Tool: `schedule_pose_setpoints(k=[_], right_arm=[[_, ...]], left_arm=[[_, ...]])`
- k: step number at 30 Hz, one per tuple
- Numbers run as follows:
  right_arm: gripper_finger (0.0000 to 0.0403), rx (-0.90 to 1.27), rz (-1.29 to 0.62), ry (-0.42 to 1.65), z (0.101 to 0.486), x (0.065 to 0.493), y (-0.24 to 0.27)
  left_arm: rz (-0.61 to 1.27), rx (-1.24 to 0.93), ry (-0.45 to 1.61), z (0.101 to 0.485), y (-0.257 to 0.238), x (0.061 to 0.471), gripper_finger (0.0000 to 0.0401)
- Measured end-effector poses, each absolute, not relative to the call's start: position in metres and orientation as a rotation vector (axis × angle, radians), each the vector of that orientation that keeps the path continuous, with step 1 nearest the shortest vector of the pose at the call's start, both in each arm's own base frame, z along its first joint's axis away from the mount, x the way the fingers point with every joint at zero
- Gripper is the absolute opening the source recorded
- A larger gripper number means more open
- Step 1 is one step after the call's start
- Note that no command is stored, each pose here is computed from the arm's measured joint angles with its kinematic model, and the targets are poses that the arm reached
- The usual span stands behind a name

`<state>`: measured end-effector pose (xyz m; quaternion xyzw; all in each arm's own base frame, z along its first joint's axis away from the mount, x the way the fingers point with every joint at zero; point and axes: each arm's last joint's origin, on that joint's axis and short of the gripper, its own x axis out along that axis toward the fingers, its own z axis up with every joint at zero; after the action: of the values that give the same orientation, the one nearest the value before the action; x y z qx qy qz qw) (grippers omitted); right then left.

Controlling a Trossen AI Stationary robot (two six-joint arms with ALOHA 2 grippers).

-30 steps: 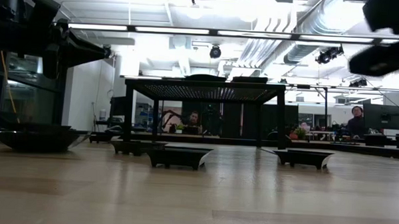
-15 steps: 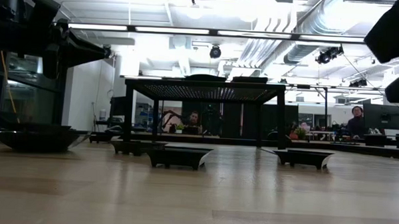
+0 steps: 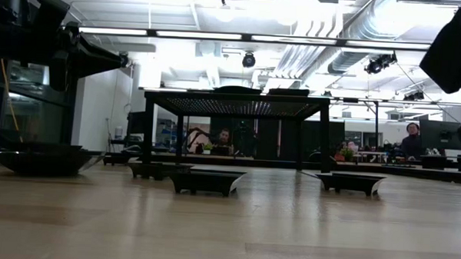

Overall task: Pick & Place Mini shaped plates
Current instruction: Put the square plate on the shelf

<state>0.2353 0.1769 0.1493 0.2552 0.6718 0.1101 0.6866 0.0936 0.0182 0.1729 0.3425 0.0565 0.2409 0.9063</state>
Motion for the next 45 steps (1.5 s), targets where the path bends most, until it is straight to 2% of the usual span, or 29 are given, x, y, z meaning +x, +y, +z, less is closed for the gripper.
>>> schedule_pose_setpoints(k=[25, 45], right_arm=[[0.0106, 0.579, 0.273, 1.473, 0.138, 0.244, 0.181], [0.0022, 0.573, 0.336, 1.462, 0.131, 0.249, 0.185]], left_arm=[[0.497, 0.707, 0.117, 0.173, 0.018, 0.094, 0.0092], [0.498, 0.707, 0.117, 0.173, 0.018, 0.094, 0.0092]])
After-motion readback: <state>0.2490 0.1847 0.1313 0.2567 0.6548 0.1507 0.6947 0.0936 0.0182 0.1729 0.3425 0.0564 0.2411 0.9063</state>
